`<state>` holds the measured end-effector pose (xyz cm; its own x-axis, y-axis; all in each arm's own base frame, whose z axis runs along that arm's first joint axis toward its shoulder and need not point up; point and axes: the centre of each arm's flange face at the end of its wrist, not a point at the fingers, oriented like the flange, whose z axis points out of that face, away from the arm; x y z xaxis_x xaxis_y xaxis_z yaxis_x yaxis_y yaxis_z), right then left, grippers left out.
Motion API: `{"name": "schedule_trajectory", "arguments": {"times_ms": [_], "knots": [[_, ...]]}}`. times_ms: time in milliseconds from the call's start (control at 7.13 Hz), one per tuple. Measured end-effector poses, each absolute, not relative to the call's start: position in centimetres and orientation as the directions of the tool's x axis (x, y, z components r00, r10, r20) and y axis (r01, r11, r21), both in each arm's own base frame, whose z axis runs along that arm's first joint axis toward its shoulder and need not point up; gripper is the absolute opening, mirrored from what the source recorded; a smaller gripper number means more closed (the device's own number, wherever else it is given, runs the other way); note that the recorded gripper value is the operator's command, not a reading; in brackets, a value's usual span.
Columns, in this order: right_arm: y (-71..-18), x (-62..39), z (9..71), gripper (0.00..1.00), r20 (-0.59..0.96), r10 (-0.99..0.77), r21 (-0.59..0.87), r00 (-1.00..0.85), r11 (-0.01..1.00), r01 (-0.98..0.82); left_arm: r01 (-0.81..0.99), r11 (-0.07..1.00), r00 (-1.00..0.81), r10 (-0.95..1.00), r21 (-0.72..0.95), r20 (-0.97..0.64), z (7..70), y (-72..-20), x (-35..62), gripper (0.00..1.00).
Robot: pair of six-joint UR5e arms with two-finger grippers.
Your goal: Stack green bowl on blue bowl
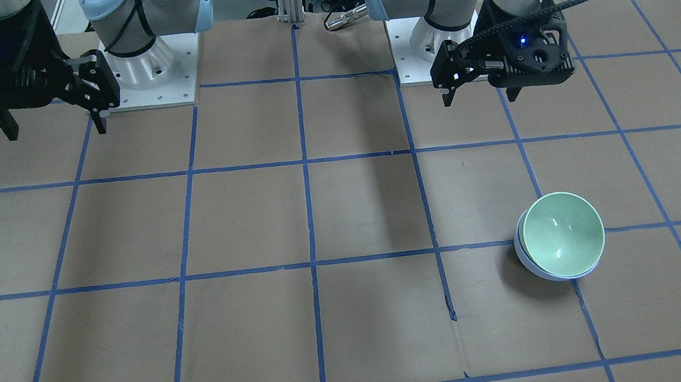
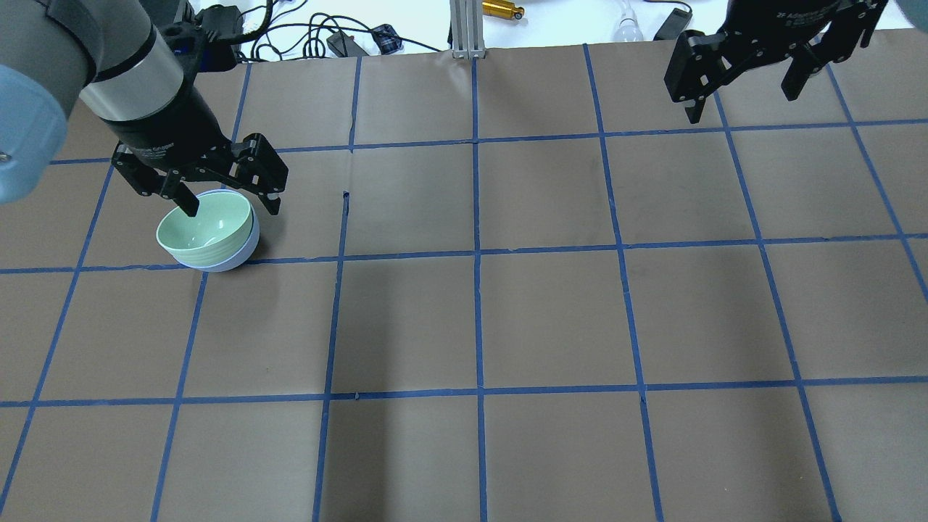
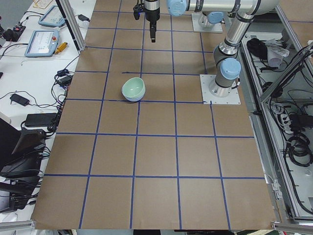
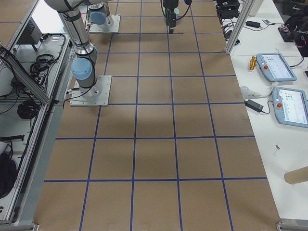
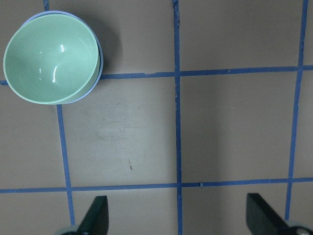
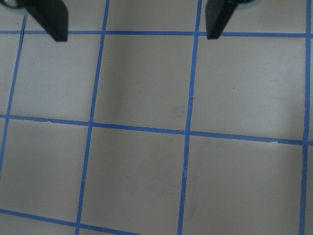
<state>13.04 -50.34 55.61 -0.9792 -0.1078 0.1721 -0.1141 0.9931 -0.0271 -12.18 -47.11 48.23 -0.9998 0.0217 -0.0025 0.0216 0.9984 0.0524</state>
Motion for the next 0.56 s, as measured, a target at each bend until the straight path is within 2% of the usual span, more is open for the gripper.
{"name": "schedule_trajectory", "arguments": {"times_ms": [561], "knots": [[-50.34, 13.06, 55.61, 1.0, 0.172, -0.108, -0.027, -0.979, 0.993, -0.114, 0.003, 0.999, -1.0, 0.003, 0.053, -0.001, 48.05, -47.24, -12.36, 1.0]]}}
